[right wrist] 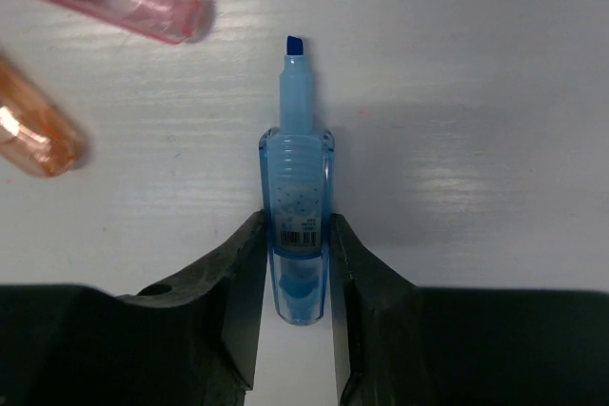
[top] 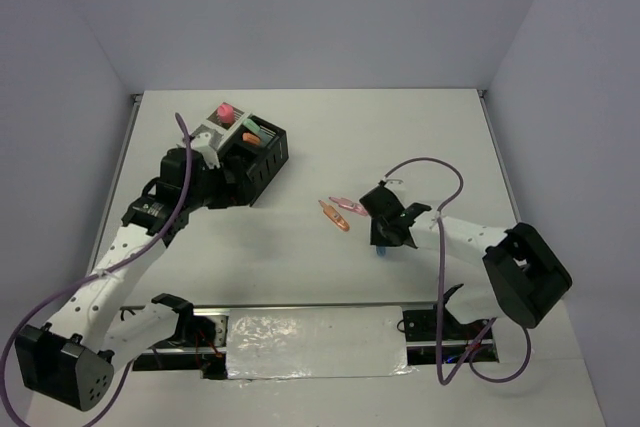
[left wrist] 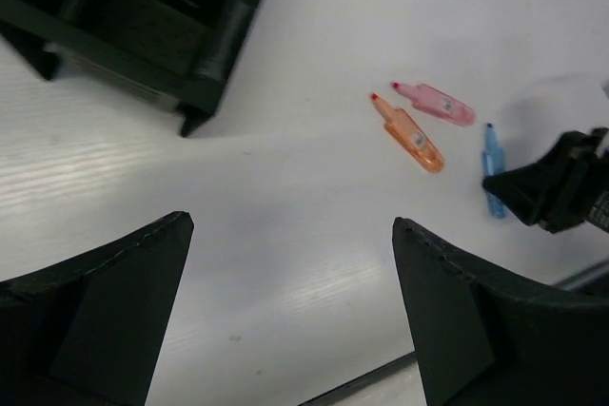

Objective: Sort the stationery into containers
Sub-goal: Pick up the pen from the center of the board.

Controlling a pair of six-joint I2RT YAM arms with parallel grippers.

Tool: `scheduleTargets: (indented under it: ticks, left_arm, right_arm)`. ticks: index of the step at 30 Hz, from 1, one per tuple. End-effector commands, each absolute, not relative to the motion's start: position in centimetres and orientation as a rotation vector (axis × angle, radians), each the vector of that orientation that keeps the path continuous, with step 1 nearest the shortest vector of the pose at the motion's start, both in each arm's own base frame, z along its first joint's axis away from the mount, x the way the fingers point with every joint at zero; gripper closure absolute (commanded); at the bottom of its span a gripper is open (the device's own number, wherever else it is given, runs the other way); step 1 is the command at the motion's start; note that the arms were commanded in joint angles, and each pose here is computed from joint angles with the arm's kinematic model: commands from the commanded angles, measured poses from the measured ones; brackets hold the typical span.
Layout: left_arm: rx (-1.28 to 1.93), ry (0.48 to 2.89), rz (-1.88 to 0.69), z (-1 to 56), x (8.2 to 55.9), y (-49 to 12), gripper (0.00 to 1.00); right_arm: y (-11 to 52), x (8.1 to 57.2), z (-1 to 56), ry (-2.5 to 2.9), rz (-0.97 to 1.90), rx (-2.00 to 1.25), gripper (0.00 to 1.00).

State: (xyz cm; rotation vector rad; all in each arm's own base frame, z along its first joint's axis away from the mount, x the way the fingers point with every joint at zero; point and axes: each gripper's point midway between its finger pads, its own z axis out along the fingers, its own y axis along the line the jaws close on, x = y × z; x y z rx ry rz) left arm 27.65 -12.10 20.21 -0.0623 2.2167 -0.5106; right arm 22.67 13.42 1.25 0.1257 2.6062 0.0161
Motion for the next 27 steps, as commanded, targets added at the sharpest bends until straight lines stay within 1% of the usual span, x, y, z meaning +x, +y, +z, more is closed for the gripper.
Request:
scheduleTargets:
  ticks: [1, 2, 3, 5, 7, 9, 11, 16, 19, 22, 25, 26, 27]
  left_arm:
    - [0.002, 2.156, -0.899, 20.4, 26.6, -17.4, 0.01]
    - [0.032, 2.134, -0.984, 20.7, 26.2, -18.7, 0.00]
    - [0.092, 2.074, -1.104, 21.5, 25.4, -21.3, 0.01]
    - [0.218, 2.058, -1.246, 22.3, 23.5, -25.3, 0.01]
    - [0.251, 2.062, -1.273, 22.3, 23.4, -27.3, 0.01]
    - [0.282, 2.052, -1.345, 23.0, 22.4, -29.4, 0.01]
    - [0.295, 1.989, -1.380, 24.3, 22.3, -30.5, 0.01]
    - [0.268, 1.917, -1.399, 26.5, 22.2, -31.6, 0.01]
    - [0.257, 1.924, -1.380, 26.7, 22.6, -32.0, 0.05]
    - [0.253, 1.925, -1.381, 26.5, 23.0, -32.3, 0.14]
    - [0.238, 1.964, -1.355, 25.6, 23.5, -32.5, 0.25]
    - [0.233, 1.970, -1.347, 25.5, 23.6, -32.5, 0.32]
    - [0.234, 1.976, -1.343, 25.2, 23.6, -32.5, 0.36]
  right_arm:
    - [16.2, 21.9, 3.0, 2.577, 0.203, 0.012, 0.88]
    - [17.3, 22.2, 4.1, 2.529, 0.270, -0.020, 0.89]
    - [18.1, 22.3, 5.4, 2.482, 0.321, -0.045, 0.89]
    - [20.5, 22.0, 9.6, 2.337, 0.455, -0.149, 0.89]
    - [22.5, 20.9, 13.4, 2.211, 0.598, -0.246, 0.89]
    - [23.9, 20.3, 16.2, 2.113, 0.704, -0.305, 0.89]
    - [24.8, 19.2, 18.6, 2.049, 0.783, -0.348, 0.89]
    - [24.9, 18.3, 21.5, 2.000, 0.788, -0.370, 0.89]
    - [25.7, 17.2, 22.7, 1.965, 0.836, -0.414, 0.89]
    - [26.4, 16.6, 23.1, 1.950, 0.840, -0.451, 0.89]
    - [26.8, 16.4, 22.8, 1.957, 0.830, -0.461, 0.89]
    - [26.9, 16.4, 22.7, 1.958, 0.824, -0.461, 0.89]
    - [27.1, 16.3, 22.8, 1.956, 0.826, -0.465, 0.89]
